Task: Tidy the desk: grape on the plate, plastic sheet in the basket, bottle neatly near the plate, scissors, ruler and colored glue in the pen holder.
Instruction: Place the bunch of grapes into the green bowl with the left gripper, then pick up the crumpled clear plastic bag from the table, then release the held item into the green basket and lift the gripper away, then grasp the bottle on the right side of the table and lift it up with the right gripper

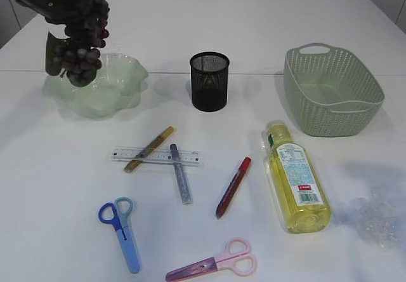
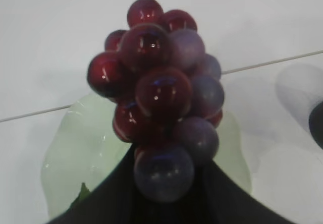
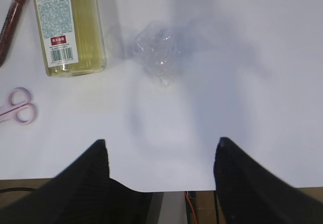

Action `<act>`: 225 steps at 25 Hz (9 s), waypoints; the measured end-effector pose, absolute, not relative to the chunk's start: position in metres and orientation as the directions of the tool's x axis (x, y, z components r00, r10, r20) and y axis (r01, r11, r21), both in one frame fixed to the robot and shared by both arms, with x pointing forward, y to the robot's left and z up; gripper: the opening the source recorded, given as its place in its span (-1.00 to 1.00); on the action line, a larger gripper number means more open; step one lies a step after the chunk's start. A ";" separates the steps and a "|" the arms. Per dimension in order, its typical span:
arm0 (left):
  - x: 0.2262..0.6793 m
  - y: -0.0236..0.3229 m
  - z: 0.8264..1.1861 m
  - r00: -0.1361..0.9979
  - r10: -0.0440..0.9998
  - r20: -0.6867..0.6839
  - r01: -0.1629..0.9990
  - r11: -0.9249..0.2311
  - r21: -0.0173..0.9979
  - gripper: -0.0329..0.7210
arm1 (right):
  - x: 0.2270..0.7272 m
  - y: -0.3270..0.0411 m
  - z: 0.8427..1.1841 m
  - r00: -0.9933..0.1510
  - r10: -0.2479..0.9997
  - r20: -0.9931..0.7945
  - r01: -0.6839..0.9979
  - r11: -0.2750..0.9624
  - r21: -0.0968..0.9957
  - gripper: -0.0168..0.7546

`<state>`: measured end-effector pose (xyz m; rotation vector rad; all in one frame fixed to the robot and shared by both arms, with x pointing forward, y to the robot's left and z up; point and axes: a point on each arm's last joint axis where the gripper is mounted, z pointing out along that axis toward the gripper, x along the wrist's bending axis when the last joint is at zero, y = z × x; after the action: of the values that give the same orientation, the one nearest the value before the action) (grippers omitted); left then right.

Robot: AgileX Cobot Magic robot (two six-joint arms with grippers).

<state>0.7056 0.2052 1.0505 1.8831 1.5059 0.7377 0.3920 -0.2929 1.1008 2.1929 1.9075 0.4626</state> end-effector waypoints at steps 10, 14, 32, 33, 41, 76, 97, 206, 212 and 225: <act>0.724 0.227 1.018 0.120 0.992 -0.040 0.670 -0.051 0.741 -0.39 | 0.392 -0.293 1.101 0.119 0.988 0.102 0.925 -0.148 0.349 0.36; 0.728 0.233 1.007 0.101 0.993 -0.055 0.681 -0.029 0.731 -0.35 | 0.392 -0.293 1.101 0.119 0.988 0.102 0.925 -0.148 0.349 0.36; 0.736 0.230 0.971 0.073 0.991 -0.112 0.723 0.025 0.690 0.50 | 0.392 -0.293 1.101 0.119 0.988 0.102 0.925 -0.148 0.349 0.36; 0.736 0.230 0.972 0.073 0.991 -0.112 0.719 0.026 0.695 0.53 | 0.392 -0.293 1.101 0.119 0.988 0.102 0.925 -0.148 0.349 0.36; 0.738 0.225 1.002 0.070 0.984 -0.166 0.774 0.052 0.632 0.56 | 0.392 -0.293 1.101 0.119 0.988 0.102 0.925 -0.148 0.349 0.36; 0.611 0.242 1.140 0.107 0.987 -0.121 0.901 -0.044 0.431 0.56 | 0.432 -0.293 1.068 0.139 0.987 0.076 0.968 -0.152 0.199 0.36; 0.536 0.254 1.169 0.109 0.989 -0.101 0.878 -0.048 0.477 0.56 | 0.505 -0.263 0.969 -0.026 0.999 -0.035 0.999 0.027 0.029 0.36; 0.535 0.257 1.170 0.104 0.992 -0.068 0.875 -0.059 0.481 0.39 | 0.724 -0.293 1.040 0.143 0.990 0.004 0.928 -0.136 0.348 0.37; 0.535 0.257 1.170 0.104 0.992 -0.068 0.875 -0.059 0.481 0.39 | 0.721 -0.290 1.052 0.103 0.994 0.029 0.924 -0.107 0.367 0.38; 0.535 0.257 1.170 0.104 0.992 -0.068 0.875 -0.059 0.481 0.38 | 0.626 -0.273 1.141 0.040 0.982 0.184 0.896 -0.117 0.429 0.38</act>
<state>0.5354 0.2570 1.1703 1.9872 1.8216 0.3960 0.6263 -0.2725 1.1407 2.1139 1.9438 0.6490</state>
